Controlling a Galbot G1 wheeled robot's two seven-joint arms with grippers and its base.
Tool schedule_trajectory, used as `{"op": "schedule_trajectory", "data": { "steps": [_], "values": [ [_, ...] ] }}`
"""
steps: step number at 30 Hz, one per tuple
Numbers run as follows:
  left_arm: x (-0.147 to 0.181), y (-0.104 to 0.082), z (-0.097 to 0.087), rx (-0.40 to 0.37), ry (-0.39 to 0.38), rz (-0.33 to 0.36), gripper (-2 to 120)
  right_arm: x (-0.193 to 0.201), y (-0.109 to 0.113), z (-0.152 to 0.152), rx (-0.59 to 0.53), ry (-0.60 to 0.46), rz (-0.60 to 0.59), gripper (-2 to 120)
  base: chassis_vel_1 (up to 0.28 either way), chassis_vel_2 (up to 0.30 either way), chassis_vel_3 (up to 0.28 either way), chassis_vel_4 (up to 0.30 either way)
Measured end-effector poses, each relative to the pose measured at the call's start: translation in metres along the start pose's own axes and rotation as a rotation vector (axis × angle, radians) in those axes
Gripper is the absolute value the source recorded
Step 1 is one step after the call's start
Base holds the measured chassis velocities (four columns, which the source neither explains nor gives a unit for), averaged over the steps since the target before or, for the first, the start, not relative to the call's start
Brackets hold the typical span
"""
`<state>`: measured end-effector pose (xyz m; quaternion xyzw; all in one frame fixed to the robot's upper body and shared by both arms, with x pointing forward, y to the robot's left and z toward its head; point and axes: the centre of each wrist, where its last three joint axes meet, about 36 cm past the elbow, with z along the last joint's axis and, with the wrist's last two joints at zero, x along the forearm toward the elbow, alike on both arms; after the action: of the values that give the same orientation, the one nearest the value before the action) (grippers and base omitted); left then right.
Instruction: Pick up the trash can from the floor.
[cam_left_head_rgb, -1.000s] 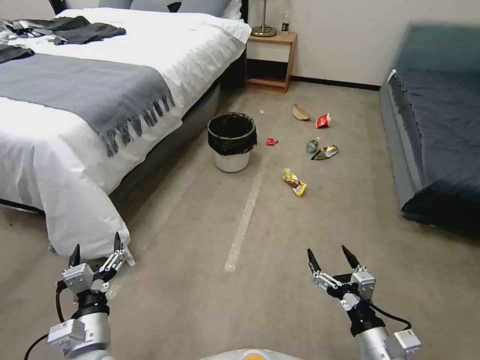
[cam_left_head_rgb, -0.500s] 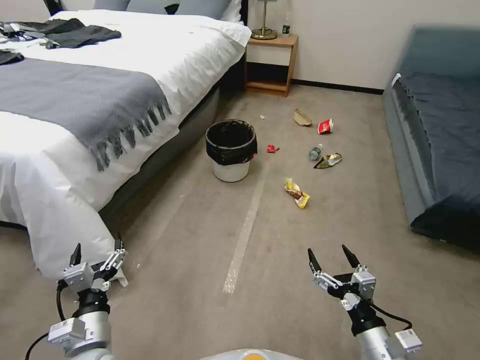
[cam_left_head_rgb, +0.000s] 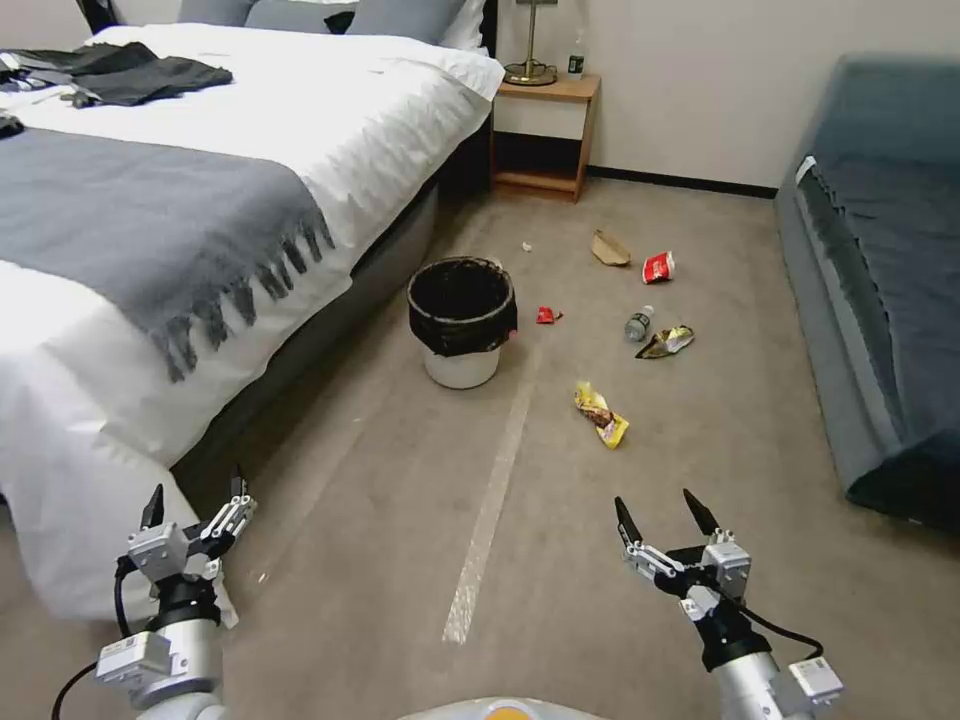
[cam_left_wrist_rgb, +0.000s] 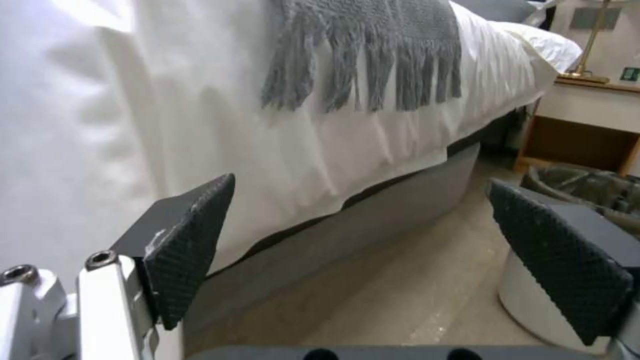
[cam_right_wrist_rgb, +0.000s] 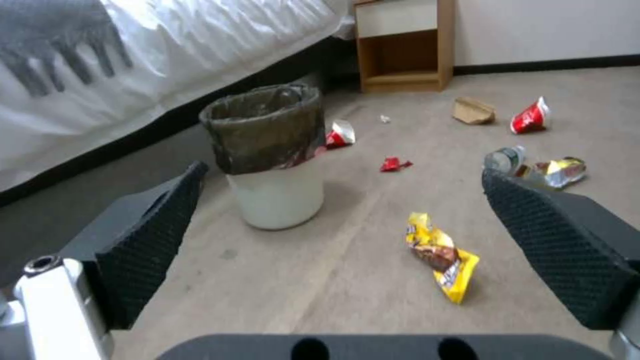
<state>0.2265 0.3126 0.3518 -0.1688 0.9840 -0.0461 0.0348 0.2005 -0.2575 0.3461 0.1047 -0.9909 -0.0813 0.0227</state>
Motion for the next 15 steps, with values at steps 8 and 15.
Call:
{"op": "schedule_trajectory", "data": {
  "steps": [8,15],
  "values": [
    [-0.0027,0.0015,-0.0004,0.000,0.000,0.012,93,-0.0002,-0.0003,0.0009,0.003,0.001,-0.005,100,-0.131,0.143,0.134,-0.140],
    [-0.0050,0.0018,-0.0012,0.006,-0.003,0.024,93,-0.0004,0.0000,0.0010,0.007,0.002,-0.009,100,-0.136,0.140,0.136,-0.133]
  ]
}}
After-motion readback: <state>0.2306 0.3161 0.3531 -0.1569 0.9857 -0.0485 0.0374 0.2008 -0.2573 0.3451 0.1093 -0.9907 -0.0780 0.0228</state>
